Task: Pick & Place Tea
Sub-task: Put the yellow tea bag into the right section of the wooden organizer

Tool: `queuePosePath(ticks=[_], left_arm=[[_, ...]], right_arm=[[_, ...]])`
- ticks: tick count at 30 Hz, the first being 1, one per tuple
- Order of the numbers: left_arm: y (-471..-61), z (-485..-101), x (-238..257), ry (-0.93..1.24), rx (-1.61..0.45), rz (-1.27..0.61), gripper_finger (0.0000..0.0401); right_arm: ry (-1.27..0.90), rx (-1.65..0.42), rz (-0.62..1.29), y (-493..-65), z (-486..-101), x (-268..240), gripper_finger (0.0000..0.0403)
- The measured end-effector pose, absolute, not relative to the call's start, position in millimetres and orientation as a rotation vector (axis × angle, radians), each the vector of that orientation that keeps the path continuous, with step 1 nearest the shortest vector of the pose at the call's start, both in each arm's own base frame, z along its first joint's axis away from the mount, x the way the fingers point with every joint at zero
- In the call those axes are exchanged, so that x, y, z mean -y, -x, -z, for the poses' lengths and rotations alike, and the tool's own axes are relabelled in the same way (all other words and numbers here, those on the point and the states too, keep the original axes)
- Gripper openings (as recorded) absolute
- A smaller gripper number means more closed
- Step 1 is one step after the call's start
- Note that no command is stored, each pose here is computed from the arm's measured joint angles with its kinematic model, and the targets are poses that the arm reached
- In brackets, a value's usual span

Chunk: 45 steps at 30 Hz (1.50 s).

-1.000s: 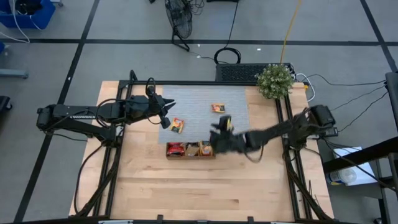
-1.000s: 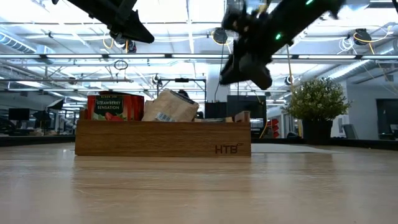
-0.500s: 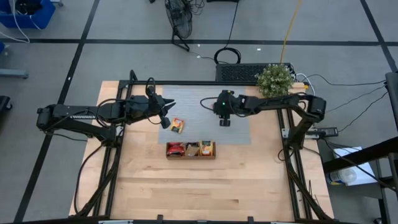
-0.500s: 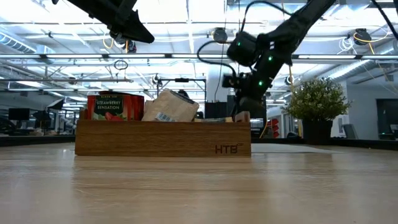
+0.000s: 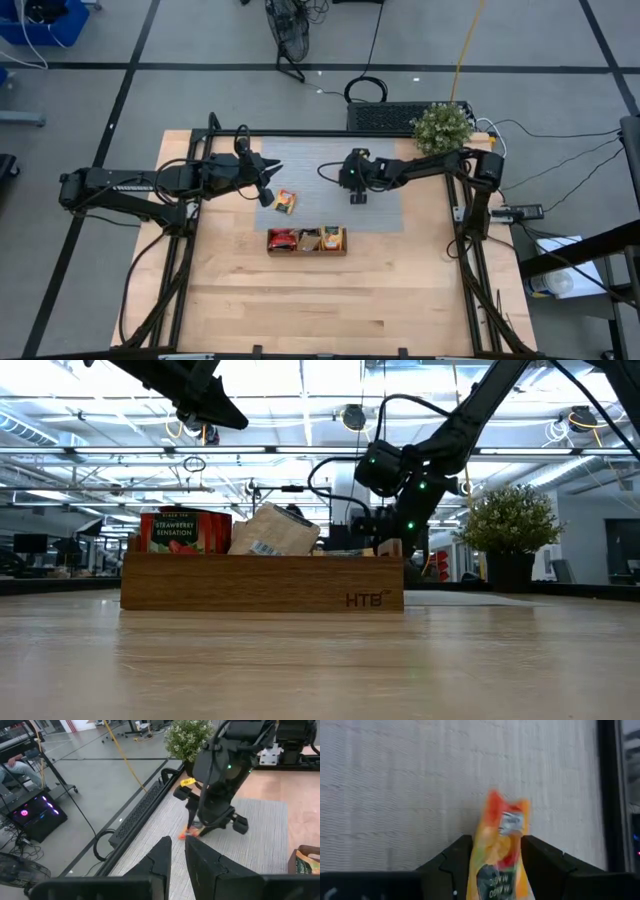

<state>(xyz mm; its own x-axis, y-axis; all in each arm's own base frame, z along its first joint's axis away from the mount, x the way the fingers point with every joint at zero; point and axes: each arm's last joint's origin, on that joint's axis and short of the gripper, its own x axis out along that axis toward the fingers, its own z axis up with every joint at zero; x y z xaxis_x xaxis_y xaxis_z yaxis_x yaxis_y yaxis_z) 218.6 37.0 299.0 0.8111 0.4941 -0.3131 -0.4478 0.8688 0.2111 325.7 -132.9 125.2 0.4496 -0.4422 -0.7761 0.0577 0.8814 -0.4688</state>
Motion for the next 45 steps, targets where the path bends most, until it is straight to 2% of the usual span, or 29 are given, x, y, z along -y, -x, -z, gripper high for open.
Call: queuePosePath(ticks=[4, 8, 10, 14, 17, 21, 23, 25, 33, 40, 45], left_arm=[[-218.6, -299.0, -37.1, -0.13, -0.37, -0.505, 0.0063], [-218.6, -299.0, -37.1, -0.13, -0.369, -0.505, 0.0063], [-218.6, -299.0, -37.2, -0.13, -0.369, -0.505, 0.0063], [-218.6, -299.0, -37.2, -0.13, -0.369, -0.505, 0.0063], [-218.6, -299.0, -37.2, -0.13, -0.369, -0.505, 0.0063], [-218.6, -299.0, -37.2, -0.13, -0.369, -0.505, 0.0063], [-218.6, -299.0, -37.2, -0.13, -0.369, -0.505, 0.0063], [-218.6, -299.0, -37.2, -0.13, -0.369, -0.505, 0.0063], [-218.6, -299.0, -37.1, -0.13, -0.369, -0.505, 0.0063], [-218.6, -299.0, -37.1, -0.13, -0.369, -0.505, 0.0063], [-218.6, -299.0, -37.2, -0.13, -0.369, -0.505, 0.0063]], right_arm=[[0.418, -1.086, 0.347, -324.6, -124.8, 133.8, 0.0119], [0.427, -1.087, 0.34, -324.7, -124.8, 133.4, 0.0036], [0.464, -1.086, 0.32, -325.9, -127.1, 130.0, 0.0011], [0.672, -1.084, 0.346, -330.5, -147.4, 110.2, 0.0002], [0.864, -1.036, 0.296, -333.5, -173.4, 80.0, 0.0001], [0.988, -0.921, 0.054, -328.8, -199.8, 30.0, 0.0001], [0.981, -0.867, -0.099, -323.5, -206.0, 5.9, 0.0], [0.93, -0.828, -0.173, -320.6, -208.1, -14.7, 0.0], [0.953, -0.829, -0.281, -317.7, -184.3, -66.4, 0.0], [1.031, -0.821, -0.213, -325.4, -158.1, -67.5, 0.0003], [1.098, -0.842, -0.199, -323.0, -157.4, -68.2, 0.0032]])
